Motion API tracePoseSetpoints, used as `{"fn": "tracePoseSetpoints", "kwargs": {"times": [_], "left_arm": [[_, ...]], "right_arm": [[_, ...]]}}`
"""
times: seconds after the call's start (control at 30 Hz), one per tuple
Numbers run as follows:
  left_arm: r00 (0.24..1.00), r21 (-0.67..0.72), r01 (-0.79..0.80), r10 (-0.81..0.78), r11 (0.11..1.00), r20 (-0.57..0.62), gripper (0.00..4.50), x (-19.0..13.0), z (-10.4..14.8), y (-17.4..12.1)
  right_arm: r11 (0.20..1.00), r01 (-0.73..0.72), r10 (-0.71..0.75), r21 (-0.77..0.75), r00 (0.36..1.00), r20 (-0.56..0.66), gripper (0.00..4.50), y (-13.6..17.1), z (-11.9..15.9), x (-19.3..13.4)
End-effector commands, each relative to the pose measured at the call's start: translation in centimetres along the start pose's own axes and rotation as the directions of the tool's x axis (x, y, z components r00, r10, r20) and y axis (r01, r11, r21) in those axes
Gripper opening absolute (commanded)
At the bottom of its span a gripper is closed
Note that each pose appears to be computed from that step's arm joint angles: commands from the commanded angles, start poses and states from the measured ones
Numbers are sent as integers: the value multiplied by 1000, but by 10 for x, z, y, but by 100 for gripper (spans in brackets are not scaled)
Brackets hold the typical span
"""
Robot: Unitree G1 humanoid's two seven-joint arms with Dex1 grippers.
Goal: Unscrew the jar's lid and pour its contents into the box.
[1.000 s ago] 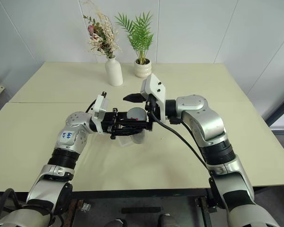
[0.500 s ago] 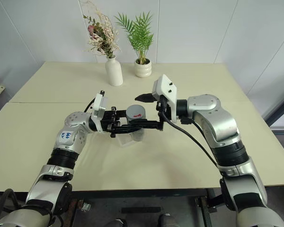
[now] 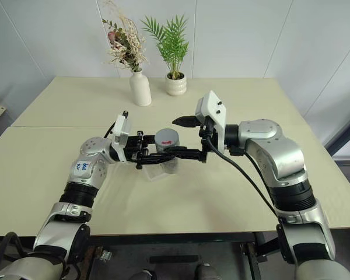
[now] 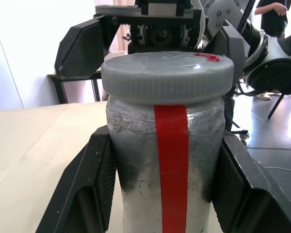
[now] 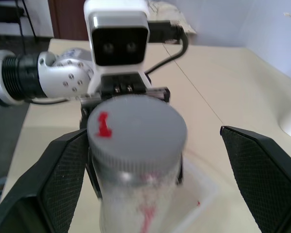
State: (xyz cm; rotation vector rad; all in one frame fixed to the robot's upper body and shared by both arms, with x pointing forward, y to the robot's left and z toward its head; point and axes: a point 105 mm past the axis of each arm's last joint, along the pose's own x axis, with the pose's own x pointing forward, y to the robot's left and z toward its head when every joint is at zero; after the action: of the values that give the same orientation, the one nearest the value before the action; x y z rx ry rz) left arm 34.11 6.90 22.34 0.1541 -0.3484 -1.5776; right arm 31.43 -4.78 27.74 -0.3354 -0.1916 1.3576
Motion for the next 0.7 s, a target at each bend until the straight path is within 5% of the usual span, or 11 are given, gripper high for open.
{"fn": "tracePoseSetpoints", "kwargs": {"times": [0.03, 0.7], "left_arm": [[1000, 39, 19, -19, 999, 13, 221, 5, 9, 2], [998, 56, 40, -42, 998, 36, 221, 14, 11, 0]], "right_arm": [[998, -25, 29, -54, 997, 66, 447, 5, 22, 4], [998, -14, 18, -67, 998, 53, 447, -5, 15, 27]]}}
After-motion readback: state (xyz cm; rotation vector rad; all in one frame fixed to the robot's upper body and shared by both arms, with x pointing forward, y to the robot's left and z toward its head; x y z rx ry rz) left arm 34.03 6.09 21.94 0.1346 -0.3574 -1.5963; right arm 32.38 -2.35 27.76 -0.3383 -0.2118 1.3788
